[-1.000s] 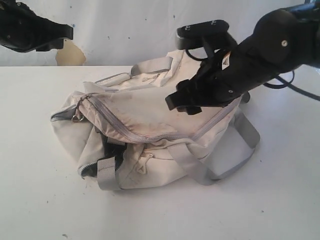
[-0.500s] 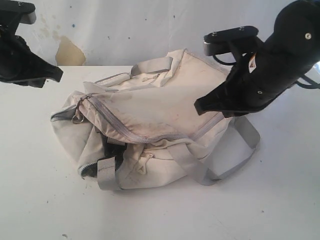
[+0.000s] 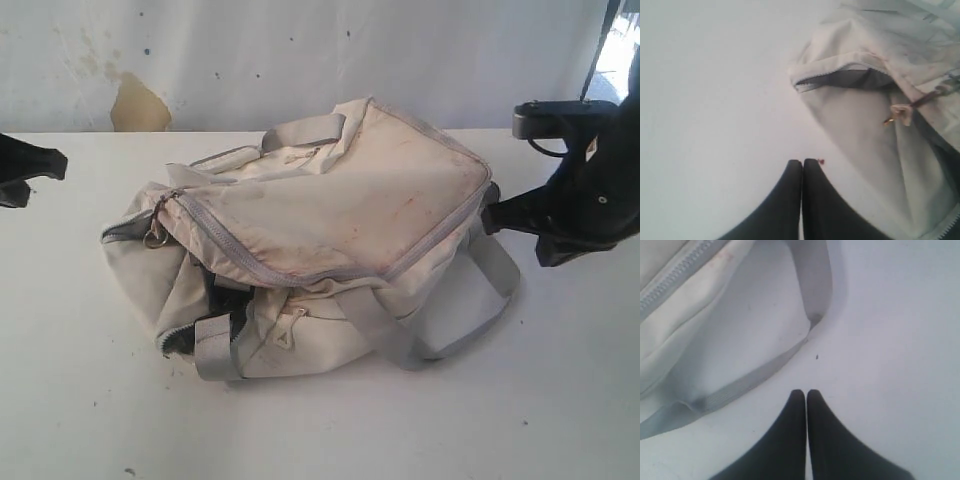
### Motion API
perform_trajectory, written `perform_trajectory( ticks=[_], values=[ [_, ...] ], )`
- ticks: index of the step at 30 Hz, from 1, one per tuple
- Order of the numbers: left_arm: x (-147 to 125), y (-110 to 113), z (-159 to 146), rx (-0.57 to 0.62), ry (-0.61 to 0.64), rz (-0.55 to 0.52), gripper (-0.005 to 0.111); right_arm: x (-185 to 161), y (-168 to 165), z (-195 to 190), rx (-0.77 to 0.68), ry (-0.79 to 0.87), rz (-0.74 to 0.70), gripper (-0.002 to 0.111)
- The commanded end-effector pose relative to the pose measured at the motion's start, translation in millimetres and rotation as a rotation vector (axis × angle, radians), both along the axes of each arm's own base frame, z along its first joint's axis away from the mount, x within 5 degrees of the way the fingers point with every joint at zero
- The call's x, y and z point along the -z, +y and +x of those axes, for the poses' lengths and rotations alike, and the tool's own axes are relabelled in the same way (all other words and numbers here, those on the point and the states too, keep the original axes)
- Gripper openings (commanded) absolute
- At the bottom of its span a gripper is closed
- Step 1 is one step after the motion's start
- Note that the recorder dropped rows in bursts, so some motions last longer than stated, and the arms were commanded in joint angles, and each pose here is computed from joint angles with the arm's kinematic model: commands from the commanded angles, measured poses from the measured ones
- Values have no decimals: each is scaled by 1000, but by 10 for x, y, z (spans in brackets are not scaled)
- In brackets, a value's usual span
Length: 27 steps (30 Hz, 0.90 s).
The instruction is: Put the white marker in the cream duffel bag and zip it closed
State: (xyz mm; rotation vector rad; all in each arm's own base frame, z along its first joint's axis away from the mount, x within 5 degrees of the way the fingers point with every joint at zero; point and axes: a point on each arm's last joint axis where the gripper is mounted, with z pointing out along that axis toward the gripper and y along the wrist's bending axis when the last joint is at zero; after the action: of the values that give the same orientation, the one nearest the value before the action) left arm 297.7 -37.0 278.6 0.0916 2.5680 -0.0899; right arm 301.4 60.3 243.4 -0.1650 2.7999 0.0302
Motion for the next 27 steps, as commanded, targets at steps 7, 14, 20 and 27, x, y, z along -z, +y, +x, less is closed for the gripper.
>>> perform_trajectory(
  ticks=[7, 14, 20, 27],
  values=[
    [9, 168, -45, -106, 55, -77, 0, 163, -516, 136, 129, 26, 29, 0],
    [21, 217, -45, -116, 65, -69, 0, 156, -602, 158, 143, 0, 11, 0],
    [87, 224, -26, -74, 95, -32, 0, 149, -665, 159, 76, -4, -88, 0],
    [88, 278, -23, -46, 87, 53, 0, 150, -668, 158, 74, -2, -92, 0]
  ],
)
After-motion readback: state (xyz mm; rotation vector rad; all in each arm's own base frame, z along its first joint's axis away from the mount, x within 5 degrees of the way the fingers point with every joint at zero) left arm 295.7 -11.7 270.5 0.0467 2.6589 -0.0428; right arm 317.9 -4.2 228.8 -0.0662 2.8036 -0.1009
